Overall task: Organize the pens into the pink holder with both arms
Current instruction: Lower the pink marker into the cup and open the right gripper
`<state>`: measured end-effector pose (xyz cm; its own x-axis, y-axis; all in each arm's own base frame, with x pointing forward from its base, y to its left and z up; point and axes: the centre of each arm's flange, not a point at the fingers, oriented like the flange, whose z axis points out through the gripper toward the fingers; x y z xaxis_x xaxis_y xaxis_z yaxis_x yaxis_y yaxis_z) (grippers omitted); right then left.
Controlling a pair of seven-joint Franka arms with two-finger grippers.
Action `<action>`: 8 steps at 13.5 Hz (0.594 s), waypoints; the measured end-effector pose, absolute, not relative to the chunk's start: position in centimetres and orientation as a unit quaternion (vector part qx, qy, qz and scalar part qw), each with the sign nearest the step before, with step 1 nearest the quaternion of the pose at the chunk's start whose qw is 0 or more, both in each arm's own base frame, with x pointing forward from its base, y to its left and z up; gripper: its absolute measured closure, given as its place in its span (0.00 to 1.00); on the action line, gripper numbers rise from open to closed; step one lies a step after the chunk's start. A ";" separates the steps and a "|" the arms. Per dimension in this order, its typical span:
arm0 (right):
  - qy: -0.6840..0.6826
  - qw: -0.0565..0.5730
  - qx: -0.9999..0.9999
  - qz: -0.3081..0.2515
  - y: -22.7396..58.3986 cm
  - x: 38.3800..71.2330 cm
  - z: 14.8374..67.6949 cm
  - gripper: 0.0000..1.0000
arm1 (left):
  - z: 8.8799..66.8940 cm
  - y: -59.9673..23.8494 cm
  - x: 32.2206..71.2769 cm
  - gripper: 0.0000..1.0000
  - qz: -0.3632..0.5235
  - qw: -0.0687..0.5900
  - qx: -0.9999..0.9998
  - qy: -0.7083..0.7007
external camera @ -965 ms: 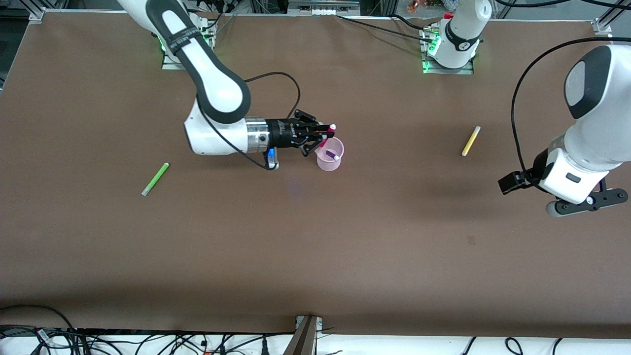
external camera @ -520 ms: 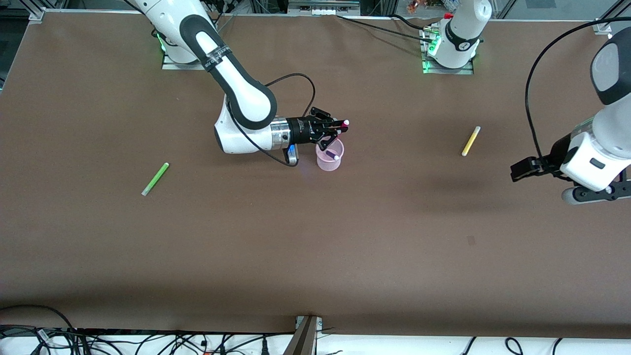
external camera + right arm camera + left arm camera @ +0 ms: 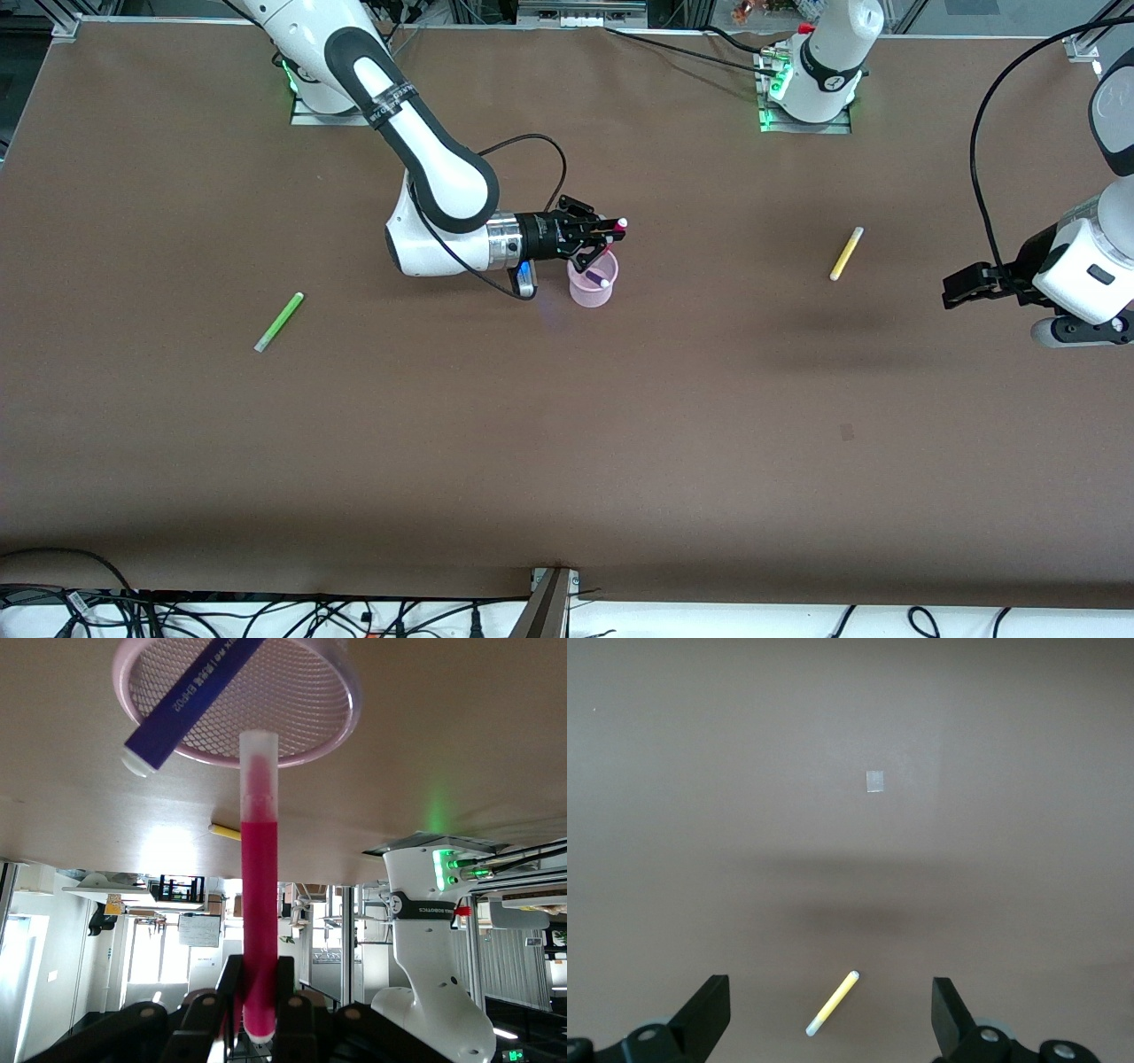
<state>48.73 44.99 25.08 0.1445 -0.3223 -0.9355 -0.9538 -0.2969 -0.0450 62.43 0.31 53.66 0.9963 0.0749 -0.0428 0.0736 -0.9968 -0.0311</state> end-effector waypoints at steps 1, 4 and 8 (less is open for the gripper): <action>0.478 0.353 -0.671 0.444 44.9 48.8 24.9 0.82 | 53.6 0.4 62.5 0.00 0.018 0.015 -0.999 -0.037; 0.476 0.350 -0.678 0.437 44.8 48.8 24.6 0.82 | 53.3 0.4 62.6 0.00 0.014 0.015 -0.999 -0.038; 0.472 0.343 -0.696 0.418 44.4 49.0 22.9 0.82 | 53.2 0.4 62.8 0.00 0.010 0.015 -0.999 -0.037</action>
